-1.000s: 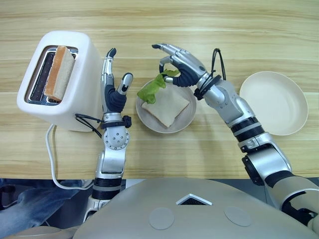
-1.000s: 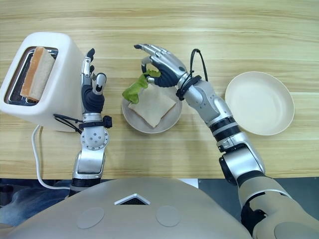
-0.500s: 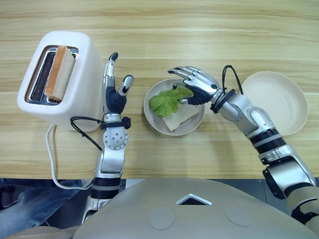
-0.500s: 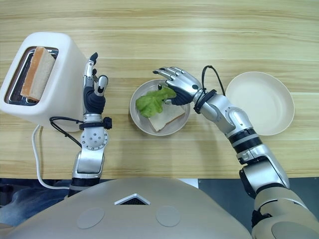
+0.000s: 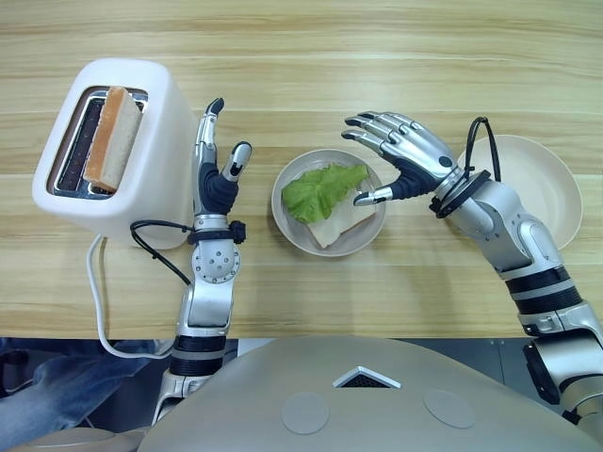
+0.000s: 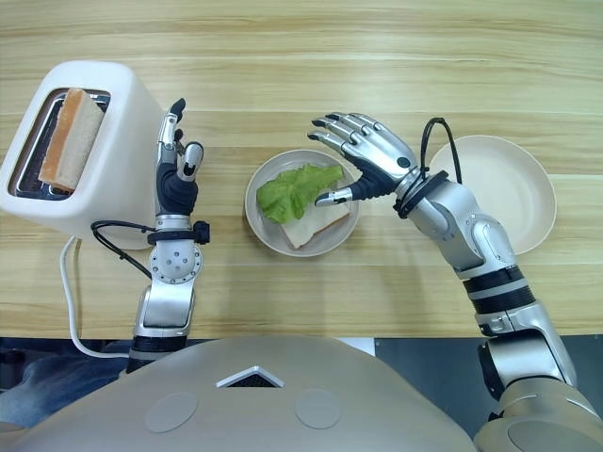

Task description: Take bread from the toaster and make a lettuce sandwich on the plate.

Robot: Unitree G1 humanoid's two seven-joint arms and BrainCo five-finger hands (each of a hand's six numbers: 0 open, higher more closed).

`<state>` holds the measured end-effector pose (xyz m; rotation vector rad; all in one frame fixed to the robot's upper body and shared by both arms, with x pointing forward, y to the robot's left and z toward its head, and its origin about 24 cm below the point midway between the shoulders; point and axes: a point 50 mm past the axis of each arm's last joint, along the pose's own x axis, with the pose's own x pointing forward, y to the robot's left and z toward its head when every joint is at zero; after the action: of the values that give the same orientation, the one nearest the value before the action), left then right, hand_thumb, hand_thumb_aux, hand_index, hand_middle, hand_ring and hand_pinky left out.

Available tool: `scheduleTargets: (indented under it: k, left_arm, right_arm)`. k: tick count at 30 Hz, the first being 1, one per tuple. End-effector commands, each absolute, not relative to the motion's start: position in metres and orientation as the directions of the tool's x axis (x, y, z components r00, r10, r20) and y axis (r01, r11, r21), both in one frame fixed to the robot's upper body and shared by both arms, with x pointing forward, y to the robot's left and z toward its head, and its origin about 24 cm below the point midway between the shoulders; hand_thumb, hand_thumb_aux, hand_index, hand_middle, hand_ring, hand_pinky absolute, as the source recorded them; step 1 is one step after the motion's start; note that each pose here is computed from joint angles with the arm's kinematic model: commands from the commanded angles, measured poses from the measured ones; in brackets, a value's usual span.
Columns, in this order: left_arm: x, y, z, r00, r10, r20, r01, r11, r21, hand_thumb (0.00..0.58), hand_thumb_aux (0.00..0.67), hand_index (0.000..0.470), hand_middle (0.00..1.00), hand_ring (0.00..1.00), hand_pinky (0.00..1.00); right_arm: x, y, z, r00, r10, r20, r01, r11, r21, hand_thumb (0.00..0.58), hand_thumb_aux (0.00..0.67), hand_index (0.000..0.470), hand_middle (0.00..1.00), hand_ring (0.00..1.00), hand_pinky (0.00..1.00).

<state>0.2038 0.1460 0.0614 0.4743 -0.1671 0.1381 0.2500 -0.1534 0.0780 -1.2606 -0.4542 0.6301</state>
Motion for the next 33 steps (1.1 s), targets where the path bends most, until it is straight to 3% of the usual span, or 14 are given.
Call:
scheduleTargets:
  k: [1,5,8,12,15,18,24,27,28,29,33]
  left_arm:
    - [0.201,0.136,0.103,0.945,-0.002,0.326,-0.159,0.87,0.467,0.0,0.0,0.0,0.0,0.0,0.0]
    - [0.196,0.155,0.163,0.881,-0.055,0.47,-0.302,0.699,0.648,0.0,0.0,0.0,0.0,0.0,0.0]
    - [0.188,0.184,0.19,0.867,0.004,0.499,-0.44,0.477,0.761,0.0,0.0,0.0,0.0,0.0,0.0]
    - [0.171,0.215,0.214,0.845,0.073,0.53,-0.533,0.206,0.821,0.0,0.0,0.0,0.0,0.0,0.0]
    - [0.161,0.239,0.202,0.888,0.137,0.438,-0.447,0.038,0.894,0.0,0.0,0.0,0.0,0.0,0.0]
    - [0.145,0.262,0.184,0.918,0.218,0.332,-0.33,-0.049,0.943,0.0,0.0,0.0,0.0,0.0,0.0]
    - [0.123,0.274,0.14,0.955,0.282,0.09,-0.103,0.03,0.994,0.0,0.0,0.0,0.0,0.0,0.0]
    - [0.12,0.273,0.13,0.955,0.291,0.06,-0.08,0.057,0.995,0.0,0.0,0.0,0.0,0.0,0.0]
    - [0.119,0.272,0.128,0.955,0.291,0.056,-0.079,0.067,0.995,0.0,0.0,0.0,0.0,0.0,0.0]
    - [0.12,0.271,0.126,0.956,0.289,0.054,-0.079,0.074,0.994,0.0,0.0,0.0,0.0,0.0,0.0]
    - [0.121,0.267,0.123,0.958,0.279,0.057,-0.085,0.086,0.993,0.0,0.0,0.0,0.0,0.0,0.0]
  right_arm:
    - [0.251,-0.153,0.065,0.812,0.583,-0.032,-0.238,0.28,-0.93,0.0,0.0,0.0,0.0,0.0,0.0]
    - [0.238,-0.142,0.06,0.827,0.562,0.017,-0.22,0.351,-0.91,0.0,0.0,0.0,0.0,0.0,0.0]
    - [0.234,-0.14,0.055,0.827,0.561,0.018,-0.174,0.287,-0.942,0.0,0.0,0.0,0.0,0.0,0.0]
    - [0.233,-0.146,0.046,0.837,0.547,-0.003,-0.146,0.218,-0.965,0.0,0.0,0.0,0.0,0.0,0.0]
    - [0.233,-0.152,0.048,0.843,0.537,0.018,-0.091,0.176,-0.98,0.0,0.0,0.0,0.0,0.0,0.0]
    - [0.233,-0.154,0.05,0.831,0.554,0.049,-0.027,0.127,-0.992,0.0,0.0,0.0,0.0,0.0,0.0]
    - [0.233,-0.16,0.045,0.792,0.607,0.062,0.117,-0.051,-0.992,0.0,0.0,0.0,0.0,0.0,0.0]
    - [0.235,-0.159,0.04,0.779,0.622,0.072,0.157,-0.082,-0.984,0.0,0.0,0.0,0.0,0.0,0.0]
    - [0.236,-0.158,0.038,0.775,0.627,0.076,0.166,-0.087,-0.982,0.156,0.097,0.068,0.0,0.0,0.0]
    - [0.237,-0.156,0.036,0.772,0.631,0.078,0.173,-0.09,-0.981,0.271,0.181,0.127,0.0,0.0,0.0]
    - [0.241,-0.149,0.032,0.758,0.647,0.085,0.189,-0.093,-0.977,0.334,0.234,0.164,0.0,0.0,0.0]
